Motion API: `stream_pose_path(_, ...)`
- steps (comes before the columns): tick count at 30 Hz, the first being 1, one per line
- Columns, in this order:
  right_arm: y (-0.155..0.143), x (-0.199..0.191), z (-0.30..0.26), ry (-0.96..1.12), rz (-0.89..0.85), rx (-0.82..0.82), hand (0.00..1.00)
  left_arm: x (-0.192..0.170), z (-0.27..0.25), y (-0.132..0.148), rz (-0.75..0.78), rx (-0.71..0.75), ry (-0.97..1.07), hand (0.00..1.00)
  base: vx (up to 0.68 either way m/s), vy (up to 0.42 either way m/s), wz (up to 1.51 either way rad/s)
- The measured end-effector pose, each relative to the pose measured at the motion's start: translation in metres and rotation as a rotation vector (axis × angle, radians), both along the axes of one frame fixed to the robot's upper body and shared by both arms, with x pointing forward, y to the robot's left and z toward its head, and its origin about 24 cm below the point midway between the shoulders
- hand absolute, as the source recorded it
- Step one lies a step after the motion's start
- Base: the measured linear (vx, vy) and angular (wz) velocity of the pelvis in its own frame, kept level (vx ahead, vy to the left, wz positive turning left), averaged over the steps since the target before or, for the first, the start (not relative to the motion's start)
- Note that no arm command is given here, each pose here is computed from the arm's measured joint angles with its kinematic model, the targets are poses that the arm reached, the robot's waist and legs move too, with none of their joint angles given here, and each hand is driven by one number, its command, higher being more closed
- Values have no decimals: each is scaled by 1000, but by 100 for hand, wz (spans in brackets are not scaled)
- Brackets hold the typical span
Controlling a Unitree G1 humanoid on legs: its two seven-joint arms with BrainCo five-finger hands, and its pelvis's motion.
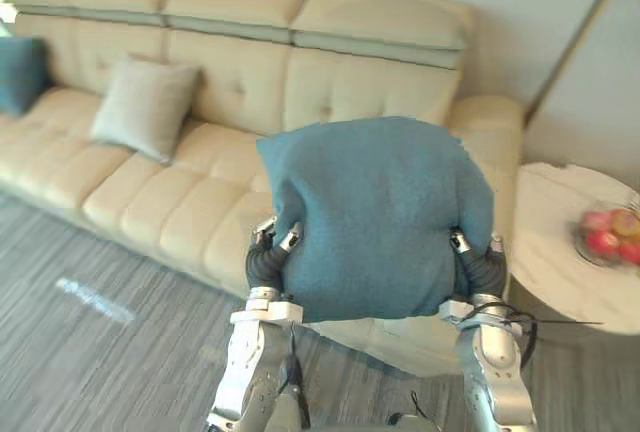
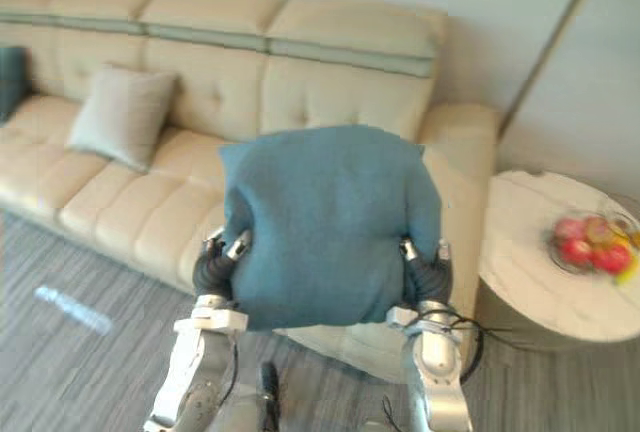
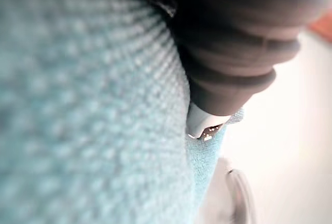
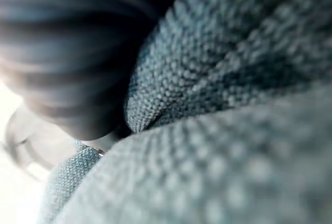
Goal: Pick up cushions and gather them together orderly.
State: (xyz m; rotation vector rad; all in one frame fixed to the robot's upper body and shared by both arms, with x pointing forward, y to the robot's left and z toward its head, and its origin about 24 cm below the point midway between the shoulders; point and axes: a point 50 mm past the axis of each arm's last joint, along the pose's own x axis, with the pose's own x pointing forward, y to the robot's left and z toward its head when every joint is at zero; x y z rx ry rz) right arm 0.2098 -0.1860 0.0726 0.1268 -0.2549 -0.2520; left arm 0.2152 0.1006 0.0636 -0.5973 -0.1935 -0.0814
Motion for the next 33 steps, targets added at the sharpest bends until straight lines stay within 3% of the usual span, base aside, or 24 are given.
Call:
stream_pose_path(4, -9, -1, 6, -32, -44, -3, 100, 4, 3, -8, -53, -3, -36, 100, 22, 138, 134)
stream_pose_path(11, -10, 2, -31, 139, -69, 33, 100, 5, -35, -6, -110, 97, 138, 100, 172, 290, 86)
stream_pose_path(16, -6, 2, -33, 143, -54, 69, 100, 5, -37, -1, -124, 138, 143, 100, 263, 192, 63)
stream_pose_path(24, -20, -16, -31, 127, -101, 103, 100, 4, -29, -16, -181, 128, 104, 100, 330, -27, 80)
stream_pose_path(29, -23, -27, -17, 76, -114, 93, 100, -3, -31, -18, -194, 110, 109, 100, 381, -102, 3)
stream_pose_path(33, -21, -22, -6, 18, -98, 89, 100, -11, -31, -18, -197, 87, 109, 100, 349, 138, -148)
